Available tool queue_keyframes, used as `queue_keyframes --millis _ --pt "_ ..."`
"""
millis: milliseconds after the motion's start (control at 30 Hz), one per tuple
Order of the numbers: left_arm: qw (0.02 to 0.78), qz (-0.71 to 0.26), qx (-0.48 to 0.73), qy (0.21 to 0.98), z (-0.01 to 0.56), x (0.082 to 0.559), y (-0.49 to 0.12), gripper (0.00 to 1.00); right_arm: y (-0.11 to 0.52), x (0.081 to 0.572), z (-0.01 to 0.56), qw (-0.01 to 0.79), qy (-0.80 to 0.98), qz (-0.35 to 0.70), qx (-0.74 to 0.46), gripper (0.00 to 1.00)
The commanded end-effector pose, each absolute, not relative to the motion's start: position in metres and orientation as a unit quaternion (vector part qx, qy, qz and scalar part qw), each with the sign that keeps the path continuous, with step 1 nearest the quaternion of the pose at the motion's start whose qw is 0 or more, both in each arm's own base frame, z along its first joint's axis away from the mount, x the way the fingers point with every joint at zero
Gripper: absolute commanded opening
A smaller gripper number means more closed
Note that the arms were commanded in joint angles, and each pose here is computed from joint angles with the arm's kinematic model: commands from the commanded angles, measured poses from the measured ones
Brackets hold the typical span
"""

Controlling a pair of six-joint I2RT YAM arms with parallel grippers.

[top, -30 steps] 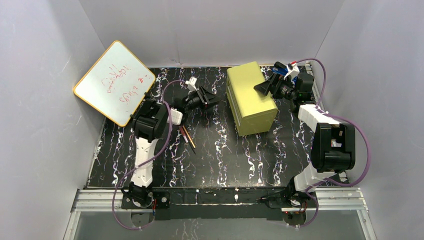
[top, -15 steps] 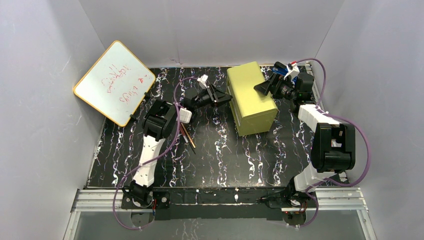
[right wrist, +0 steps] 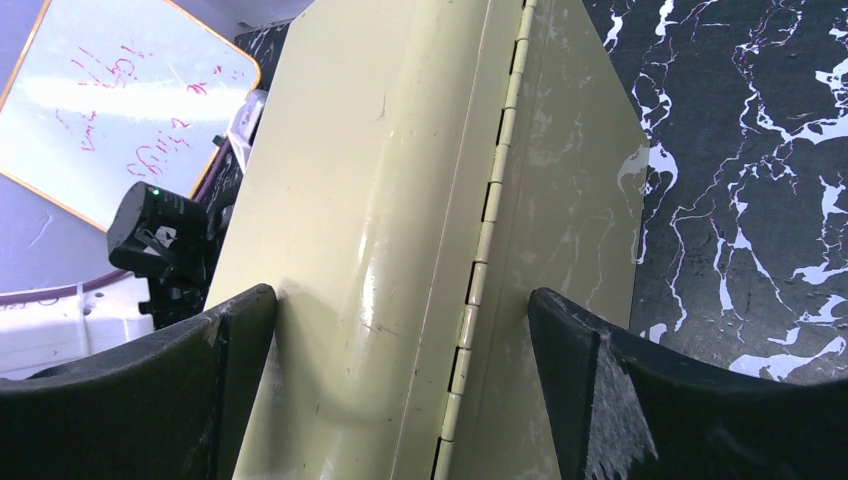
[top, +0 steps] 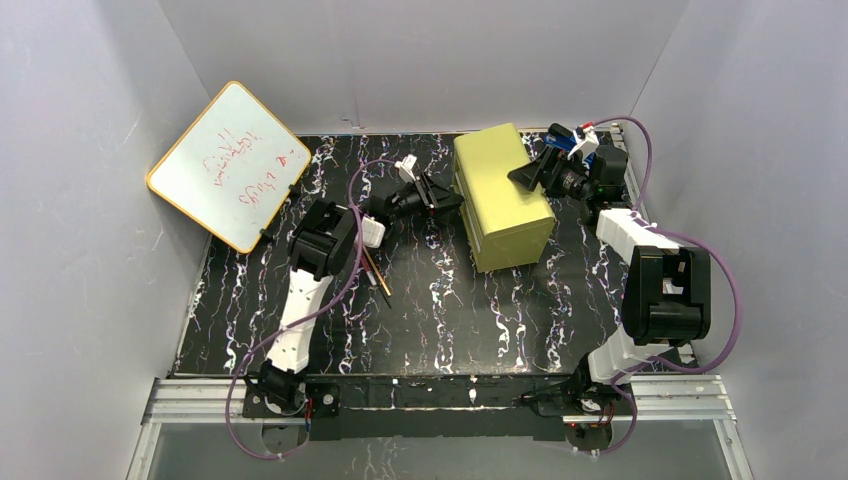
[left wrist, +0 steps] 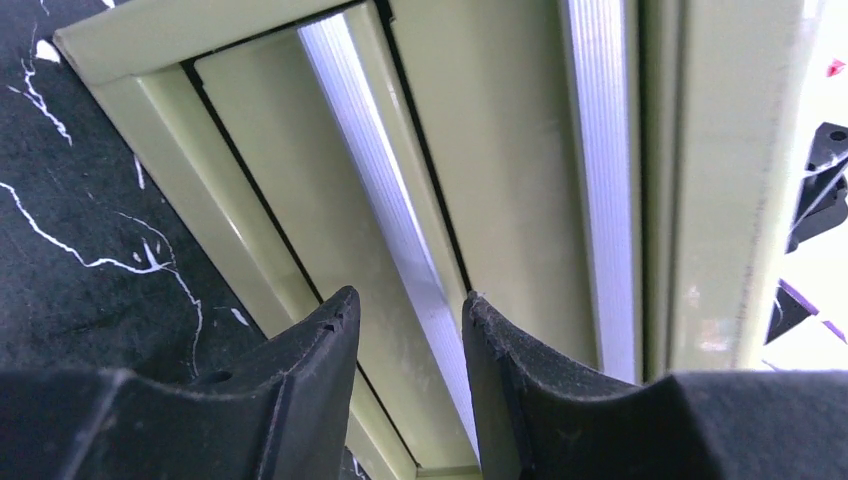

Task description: Organize the makeup

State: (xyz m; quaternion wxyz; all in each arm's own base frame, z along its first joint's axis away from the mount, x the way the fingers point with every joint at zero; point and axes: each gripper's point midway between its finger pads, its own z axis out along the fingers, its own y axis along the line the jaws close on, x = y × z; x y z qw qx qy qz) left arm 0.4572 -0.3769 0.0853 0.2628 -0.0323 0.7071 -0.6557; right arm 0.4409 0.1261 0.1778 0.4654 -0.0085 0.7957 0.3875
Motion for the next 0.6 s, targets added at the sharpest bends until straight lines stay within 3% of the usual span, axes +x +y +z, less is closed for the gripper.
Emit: queue_keyframes --millis 0,367,533,567 --pt "0.271 -0.658 -0.018 0.702 0.086 0.459 -0.387 0.41 0.118 0.4 0.09 0.342 0.874 0.345 0.018 1.0" --pt "0.274 -0.67 -0.013 0.69 0.092 0.464 -0.409 0.36 0.118 0.4 0.085 0.337 0.875 0.346 0.018 1.0" --pt "0.271 -0.677 -0.011 0.684 0.095 0.463 -0.419 0.23 0.118 0.399 0.084 0.336 0.876 0.347 0.018 1.0" --pt "0.271 -0.678 -0.011 0.683 0.095 0.463 -0.42 0.13 0.118 0.4 0.084 0.336 0.875 0.347 0.019 1.0"
